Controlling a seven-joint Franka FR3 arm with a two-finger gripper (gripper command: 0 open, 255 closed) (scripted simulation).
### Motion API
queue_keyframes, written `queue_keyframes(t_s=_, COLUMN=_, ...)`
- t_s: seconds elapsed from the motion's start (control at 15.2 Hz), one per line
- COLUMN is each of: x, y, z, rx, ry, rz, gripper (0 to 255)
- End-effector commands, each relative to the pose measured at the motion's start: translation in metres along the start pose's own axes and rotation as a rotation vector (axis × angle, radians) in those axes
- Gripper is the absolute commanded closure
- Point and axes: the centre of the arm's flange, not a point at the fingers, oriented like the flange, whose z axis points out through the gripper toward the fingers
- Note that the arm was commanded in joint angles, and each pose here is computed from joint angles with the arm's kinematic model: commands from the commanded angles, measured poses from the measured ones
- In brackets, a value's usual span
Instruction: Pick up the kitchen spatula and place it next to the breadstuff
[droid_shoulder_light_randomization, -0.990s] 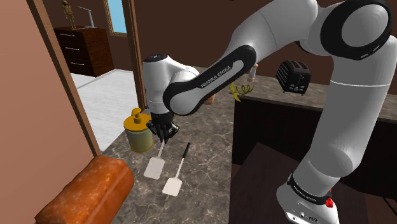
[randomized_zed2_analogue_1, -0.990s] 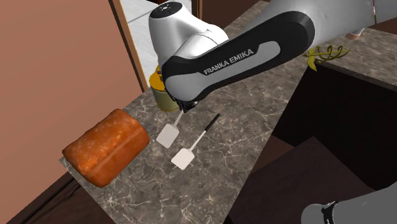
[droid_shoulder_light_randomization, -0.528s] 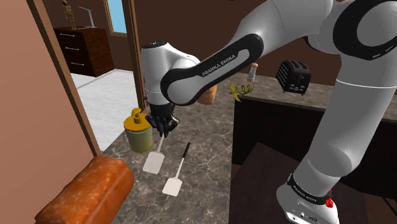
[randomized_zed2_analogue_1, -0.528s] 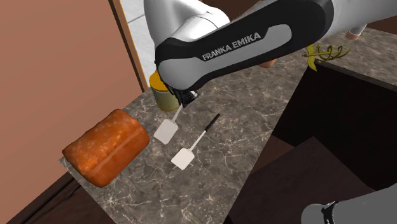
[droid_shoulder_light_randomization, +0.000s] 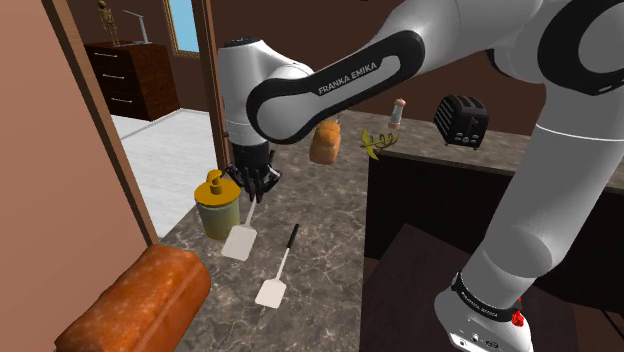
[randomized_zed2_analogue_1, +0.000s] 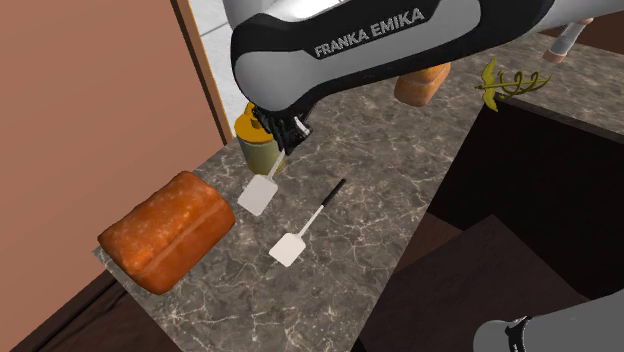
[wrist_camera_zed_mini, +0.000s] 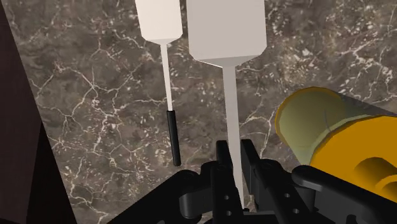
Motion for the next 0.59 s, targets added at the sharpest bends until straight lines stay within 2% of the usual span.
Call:
queue_keyframes(t_s=0.0, x=0.000, y=0.001, z=-0.012, rx=0.000, ry=0.000, rz=0.000, gripper=255)
queue_keyframes(t_s=0.13, x=0.000, y=0.001, z=-0.022, rx=0.000, ry=0.000, rz=0.000, gripper=255)
queue_keyframes(t_s=0.53, x=0.070, y=0.039, z=-0.017, rx=0.000, ry=0.000, rz=0.000, gripper=255)
